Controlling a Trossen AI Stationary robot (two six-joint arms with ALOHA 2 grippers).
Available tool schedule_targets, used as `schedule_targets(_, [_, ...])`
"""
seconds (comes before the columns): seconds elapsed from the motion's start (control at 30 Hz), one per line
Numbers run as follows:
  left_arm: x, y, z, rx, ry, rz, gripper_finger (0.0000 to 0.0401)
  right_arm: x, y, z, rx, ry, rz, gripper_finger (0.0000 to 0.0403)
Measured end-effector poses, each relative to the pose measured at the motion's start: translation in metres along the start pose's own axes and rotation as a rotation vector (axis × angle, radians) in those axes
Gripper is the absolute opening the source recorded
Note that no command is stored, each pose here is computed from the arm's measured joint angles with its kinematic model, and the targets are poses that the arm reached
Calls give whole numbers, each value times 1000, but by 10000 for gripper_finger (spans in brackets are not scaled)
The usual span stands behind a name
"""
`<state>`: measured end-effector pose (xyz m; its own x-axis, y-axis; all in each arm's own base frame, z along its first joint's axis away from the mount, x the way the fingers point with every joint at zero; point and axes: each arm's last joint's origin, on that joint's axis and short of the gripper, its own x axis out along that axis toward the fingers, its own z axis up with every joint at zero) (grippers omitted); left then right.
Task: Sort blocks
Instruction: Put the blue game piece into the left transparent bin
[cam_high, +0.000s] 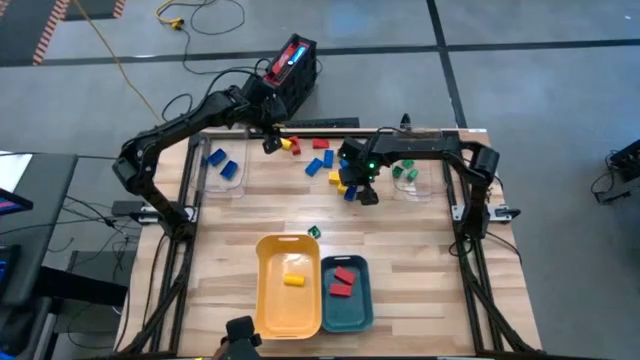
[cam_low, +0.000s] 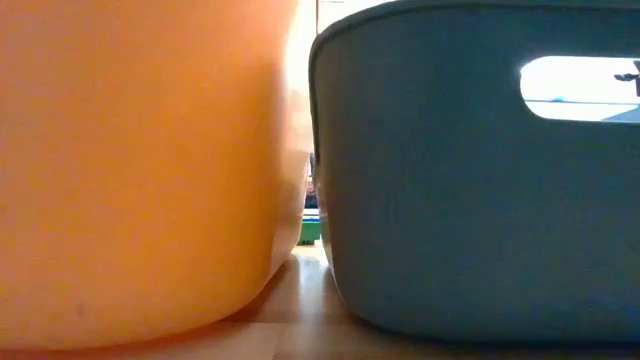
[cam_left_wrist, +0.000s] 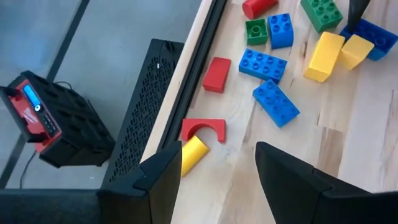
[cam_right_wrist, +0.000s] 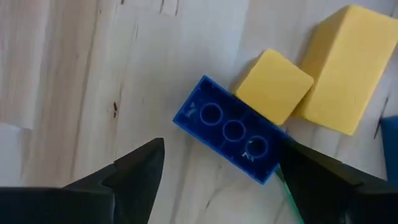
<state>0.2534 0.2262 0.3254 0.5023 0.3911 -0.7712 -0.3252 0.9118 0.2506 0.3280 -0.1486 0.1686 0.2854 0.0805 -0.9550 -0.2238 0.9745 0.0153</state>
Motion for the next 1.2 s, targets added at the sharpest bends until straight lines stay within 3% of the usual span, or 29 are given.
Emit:
schedule_targets(0.17, [0,1,-2,5,18,1,199,11,-4,-1,-16,63,-24,331])
schedule_targets(0.5, [0,2,-6,37,60,26,199,0,-13,6,-14,44,-53,331])
schedule_targets(0.73, [0,2,-6,56,70,30,199,0,-9,5,44,72,-30,328])
schedule_targets(0.97, [0,1,-7,56,76,19,199,-27,6,13,72,21,-56,325])
schedule_targets(1.03, [0,-1,-8,43,64,-43,199,-41,11,15,76,-16,-77,325])
schedule_targets(1.2, [-2,-11,-4,-65,-80,-375,199,-94,24,27,73,-176,-164,325])
